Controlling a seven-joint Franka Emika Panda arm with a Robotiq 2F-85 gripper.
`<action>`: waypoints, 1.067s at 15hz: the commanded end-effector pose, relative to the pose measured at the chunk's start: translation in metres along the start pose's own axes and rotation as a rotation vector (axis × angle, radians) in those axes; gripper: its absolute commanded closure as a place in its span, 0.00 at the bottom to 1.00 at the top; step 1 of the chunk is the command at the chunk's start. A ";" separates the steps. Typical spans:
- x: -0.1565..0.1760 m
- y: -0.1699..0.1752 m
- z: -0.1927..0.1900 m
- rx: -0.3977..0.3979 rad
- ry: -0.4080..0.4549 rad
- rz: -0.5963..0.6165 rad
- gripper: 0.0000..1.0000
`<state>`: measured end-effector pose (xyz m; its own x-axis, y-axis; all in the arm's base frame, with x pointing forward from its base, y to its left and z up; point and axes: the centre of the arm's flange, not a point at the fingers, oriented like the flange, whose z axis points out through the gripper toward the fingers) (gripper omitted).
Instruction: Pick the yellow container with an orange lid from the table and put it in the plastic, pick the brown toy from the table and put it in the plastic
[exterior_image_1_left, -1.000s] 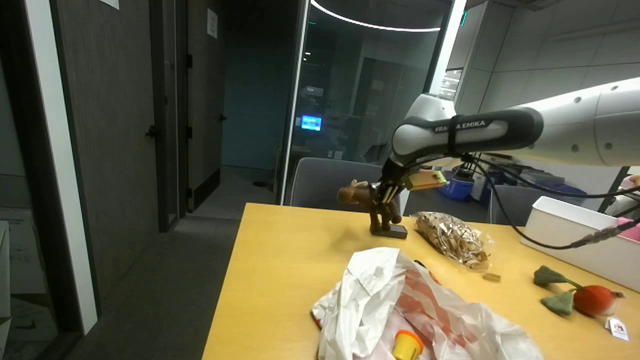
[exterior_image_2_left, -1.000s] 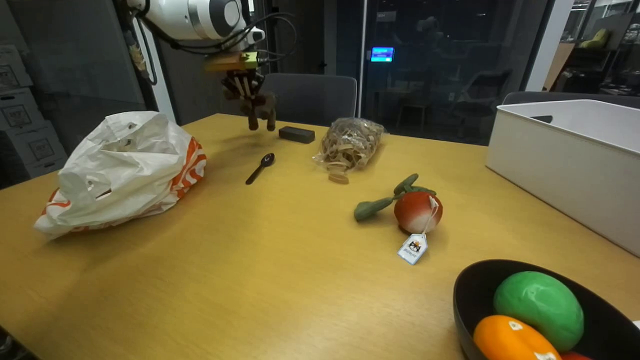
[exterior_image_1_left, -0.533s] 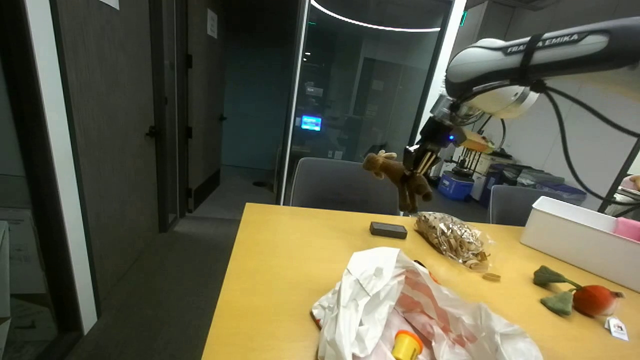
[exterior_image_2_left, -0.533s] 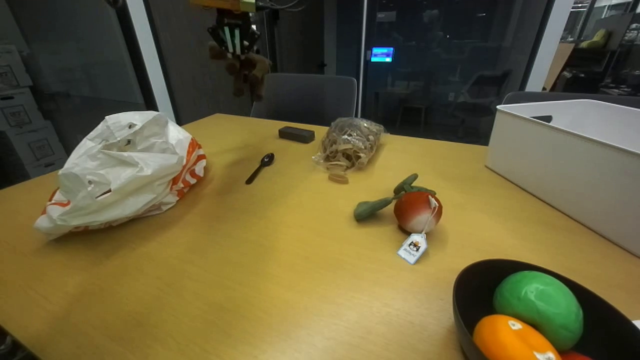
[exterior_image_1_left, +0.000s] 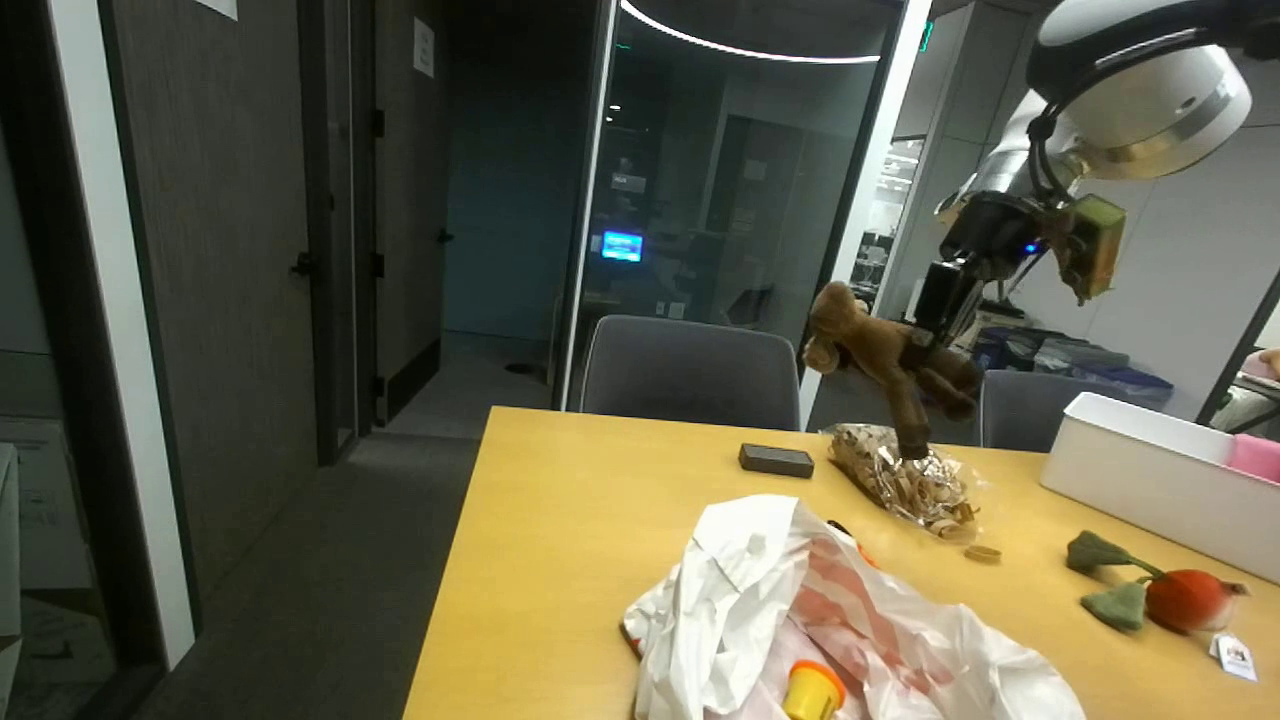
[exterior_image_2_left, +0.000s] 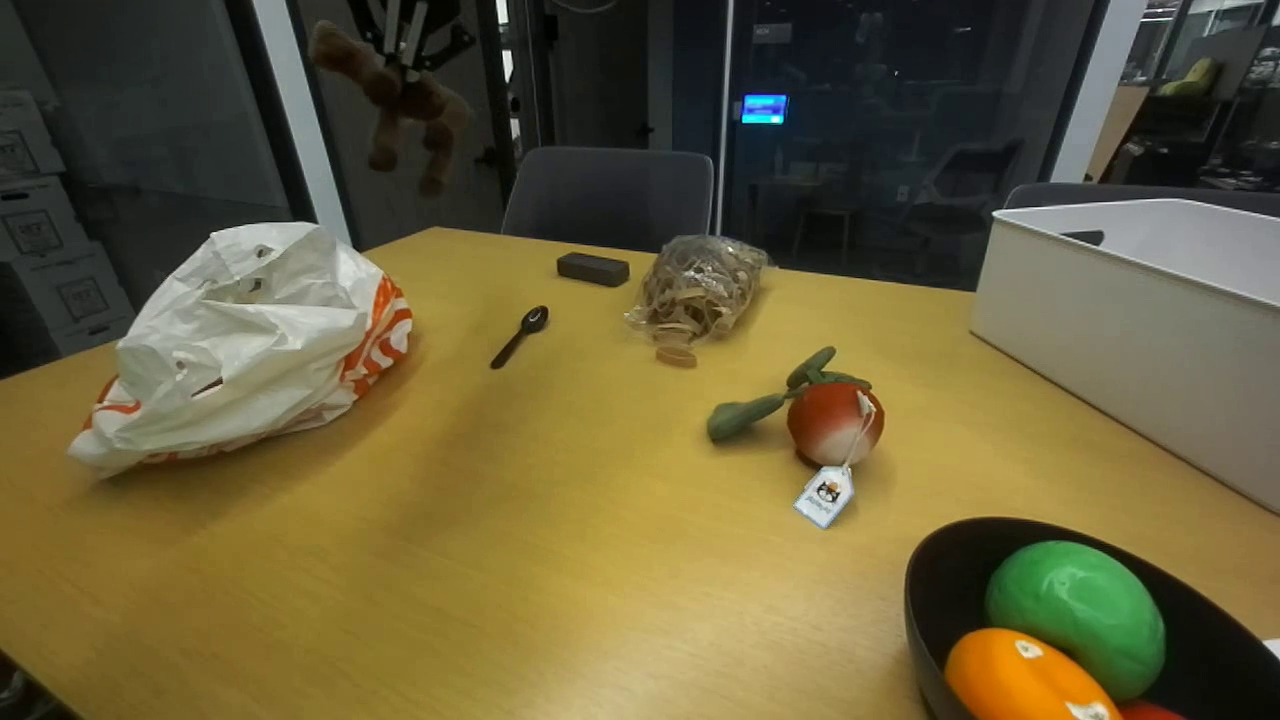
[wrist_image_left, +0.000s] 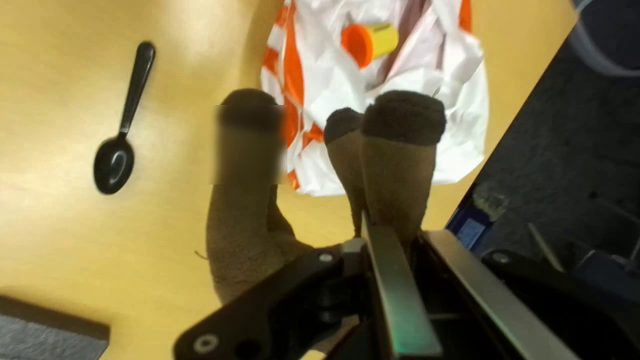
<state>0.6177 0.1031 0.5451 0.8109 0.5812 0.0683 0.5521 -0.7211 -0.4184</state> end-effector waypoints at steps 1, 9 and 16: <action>-0.029 -0.006 0.007 0.109 -0.136 -0.030 0.90; -0.017 -0.030 0.083 0.349 -0.488 -0.232 0.90; 0.032 -0.046 0.159 0.164 -0.504 -0.250 0.90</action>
<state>0.5722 0.1944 0.4352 0.4360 0.8744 -0.2128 0.5962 -0.4578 -0.6595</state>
